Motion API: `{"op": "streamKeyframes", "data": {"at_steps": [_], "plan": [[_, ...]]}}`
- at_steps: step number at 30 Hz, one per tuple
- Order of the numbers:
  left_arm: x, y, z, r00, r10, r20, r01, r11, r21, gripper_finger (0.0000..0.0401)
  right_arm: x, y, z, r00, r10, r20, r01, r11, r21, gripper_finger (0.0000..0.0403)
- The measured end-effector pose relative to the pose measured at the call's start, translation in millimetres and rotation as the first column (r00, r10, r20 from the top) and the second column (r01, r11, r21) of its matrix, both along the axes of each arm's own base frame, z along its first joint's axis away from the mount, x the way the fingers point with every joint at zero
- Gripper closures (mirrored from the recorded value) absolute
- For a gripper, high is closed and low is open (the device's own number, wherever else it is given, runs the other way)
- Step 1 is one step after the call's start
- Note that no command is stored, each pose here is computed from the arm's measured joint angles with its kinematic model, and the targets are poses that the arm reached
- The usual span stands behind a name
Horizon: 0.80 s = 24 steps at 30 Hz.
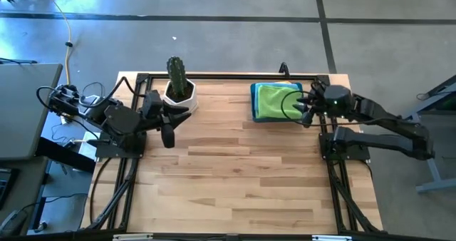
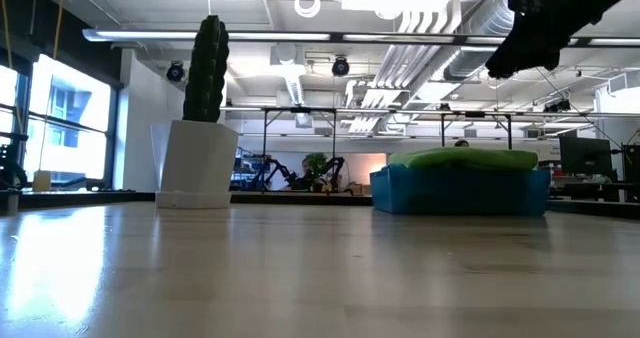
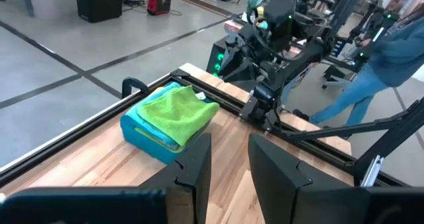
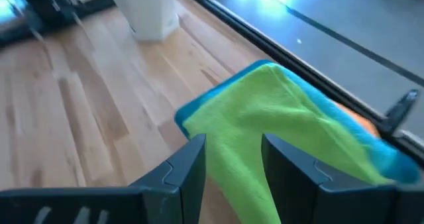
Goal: Fold microfiber towels
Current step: Return to Home Position
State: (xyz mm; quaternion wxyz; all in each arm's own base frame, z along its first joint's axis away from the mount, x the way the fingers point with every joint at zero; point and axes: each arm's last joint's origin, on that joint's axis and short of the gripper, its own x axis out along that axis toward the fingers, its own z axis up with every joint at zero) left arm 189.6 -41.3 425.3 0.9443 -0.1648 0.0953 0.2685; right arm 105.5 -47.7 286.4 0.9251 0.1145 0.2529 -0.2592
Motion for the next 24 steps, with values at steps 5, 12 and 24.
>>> {"op": "streamKeyframes", "data": {"at_steps": [5,12,24], "plan": [[-0.4,0.6,-0.8,1.0,0.02,-0.008,-0.02,1.0,0.011,0.0311,0.3,4.9,-29.4,0.991,-0.004,0.134,-0.001,0.999,0.035,0.0263],[-1.0,4.0,-0.5,0.996,0.089,-0.002,-0.089,0.995,0.038,0.0311,3.2,7.5,-55.5,0.966,0.0,0.26,-0.013,0.999,0.046,0.0263],[4.4,16.6,-2.3,0.988,0.152,-0.008,-0.152,0.988,0.029,0.0311,2.6,7.2,-59.1,0.976,0.036,0.216,-0.03,0.999,-0.033,0.0263]]}}
